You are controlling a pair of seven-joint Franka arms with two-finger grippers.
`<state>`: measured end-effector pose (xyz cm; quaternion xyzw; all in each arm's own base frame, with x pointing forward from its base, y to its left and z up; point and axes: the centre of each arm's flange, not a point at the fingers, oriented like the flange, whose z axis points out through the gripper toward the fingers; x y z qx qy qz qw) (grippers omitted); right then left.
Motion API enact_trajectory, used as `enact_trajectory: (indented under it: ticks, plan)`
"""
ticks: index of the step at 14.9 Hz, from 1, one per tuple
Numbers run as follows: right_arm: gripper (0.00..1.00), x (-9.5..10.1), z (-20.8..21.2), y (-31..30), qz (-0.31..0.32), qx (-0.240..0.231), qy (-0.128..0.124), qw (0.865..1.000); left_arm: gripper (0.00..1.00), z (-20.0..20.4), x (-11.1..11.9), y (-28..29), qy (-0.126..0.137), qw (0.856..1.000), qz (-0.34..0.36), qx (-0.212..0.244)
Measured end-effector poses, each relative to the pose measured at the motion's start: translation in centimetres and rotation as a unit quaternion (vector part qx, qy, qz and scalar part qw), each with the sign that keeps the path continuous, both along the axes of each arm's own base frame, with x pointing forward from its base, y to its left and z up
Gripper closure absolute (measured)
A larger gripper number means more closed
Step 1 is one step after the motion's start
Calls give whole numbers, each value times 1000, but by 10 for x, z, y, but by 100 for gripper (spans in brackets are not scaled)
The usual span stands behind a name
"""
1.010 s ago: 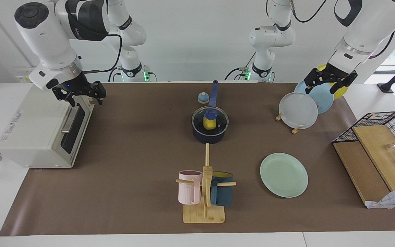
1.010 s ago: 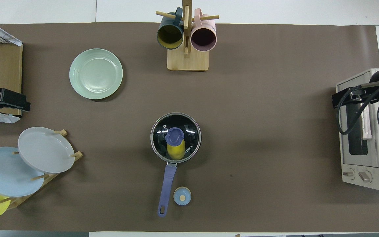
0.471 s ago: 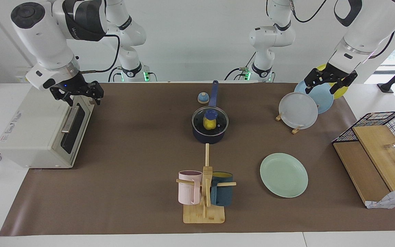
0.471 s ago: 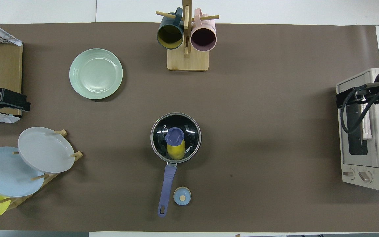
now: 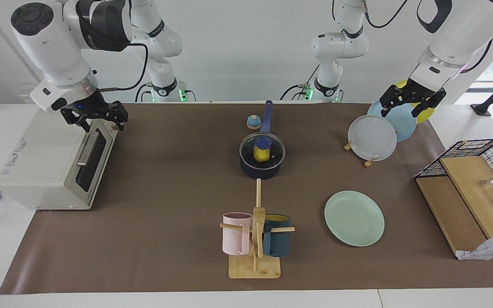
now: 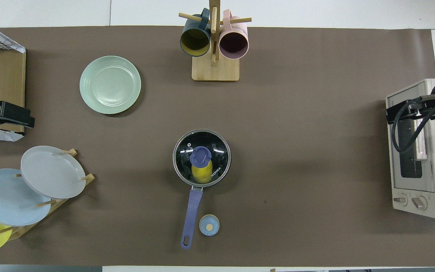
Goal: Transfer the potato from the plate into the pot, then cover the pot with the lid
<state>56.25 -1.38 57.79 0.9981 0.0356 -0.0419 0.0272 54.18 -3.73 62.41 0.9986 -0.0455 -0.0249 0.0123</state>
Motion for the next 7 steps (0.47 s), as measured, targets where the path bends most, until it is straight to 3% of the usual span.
enact_trajectory:
  ticks: [7]
  plan:
    - [0,-13,16,-8,-8,0,2,1000,0,0,0,0,0,1000,0,0]
